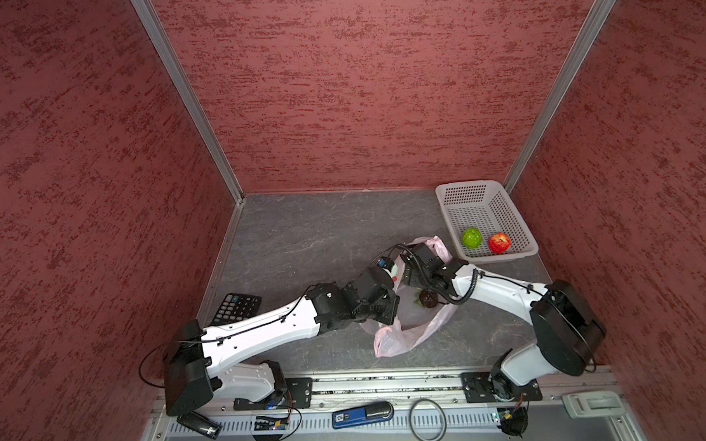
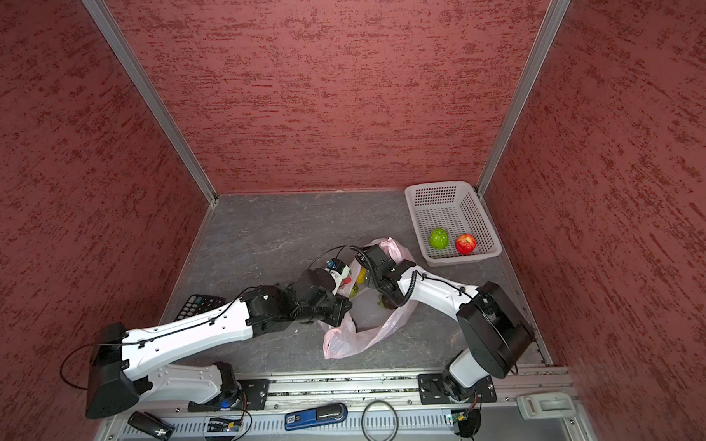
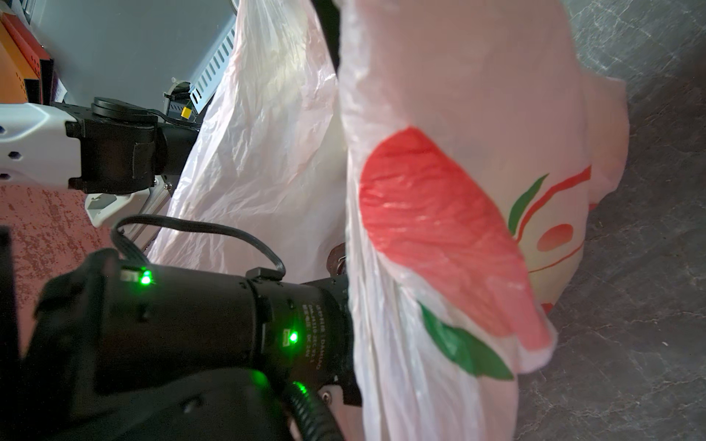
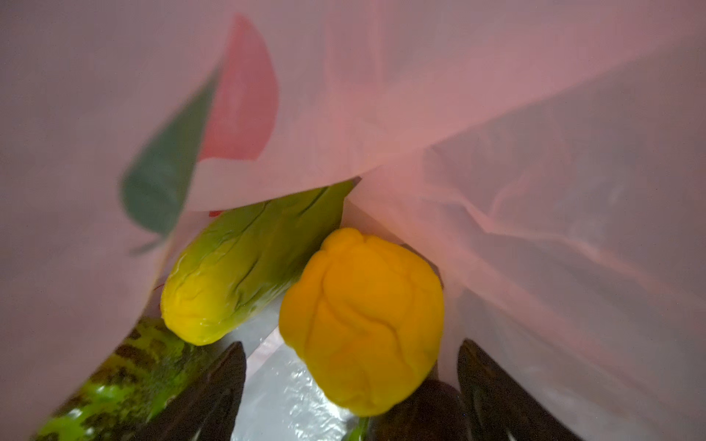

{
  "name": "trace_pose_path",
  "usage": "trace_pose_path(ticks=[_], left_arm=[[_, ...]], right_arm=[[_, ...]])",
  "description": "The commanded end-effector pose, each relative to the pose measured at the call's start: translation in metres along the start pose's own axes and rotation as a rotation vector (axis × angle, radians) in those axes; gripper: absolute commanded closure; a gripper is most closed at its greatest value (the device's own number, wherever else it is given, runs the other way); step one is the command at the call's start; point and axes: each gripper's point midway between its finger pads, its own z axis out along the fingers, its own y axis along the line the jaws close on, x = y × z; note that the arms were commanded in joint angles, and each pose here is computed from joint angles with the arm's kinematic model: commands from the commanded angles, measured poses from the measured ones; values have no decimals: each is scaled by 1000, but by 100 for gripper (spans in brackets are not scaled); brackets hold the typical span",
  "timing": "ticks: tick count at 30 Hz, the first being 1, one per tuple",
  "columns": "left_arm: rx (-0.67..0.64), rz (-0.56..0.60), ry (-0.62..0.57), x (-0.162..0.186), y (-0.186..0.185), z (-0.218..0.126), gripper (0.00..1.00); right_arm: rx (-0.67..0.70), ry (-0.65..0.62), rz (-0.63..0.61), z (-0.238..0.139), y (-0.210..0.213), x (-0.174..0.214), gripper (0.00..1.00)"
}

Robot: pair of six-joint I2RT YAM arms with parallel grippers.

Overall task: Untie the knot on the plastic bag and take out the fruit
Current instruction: 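Lower the right gripper and close it on the yellow lumpy fruit, then lift the yellow fruit with the right gripper over the white basket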

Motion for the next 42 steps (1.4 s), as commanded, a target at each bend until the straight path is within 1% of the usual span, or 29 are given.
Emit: trace_pose_path(ticks=[1, 7, 13, 20, 25, 29, 34, 42], left_arm=[[14, 16, 4, -1, -3, 3, 100], [11, 14, 4, -2, -1, 1, 100], [6, 11, 0, -2, 1, 0, 100], [-1, 7, 0, -2, 3, 1, 100], [-10, -1, -5, 0, 6, 2, 100], [-14, -12, -16, -3, 8, 2, 100], [-19, -14, -38, -10, 7, -1, 100], [-36, -20, -59, -15, 10, -2, 100]], right_arm=[[-2, -39, 30, 13, -1, -7, 11], [-88, -14, 22, 23, 19, -6, 13], [-84, 2, 15, 31, 20, -2, 15], [-86, 32, 14, 37, 22, 4, 28], [-127, 24, 10, 24, 26, 1, 37], [-178, 16, -4, 6, 32, -3, 41], [-230, 24, -30, -19, 38, 0, 42], [-324, 53, -78, -55, 45, 20, 42]])
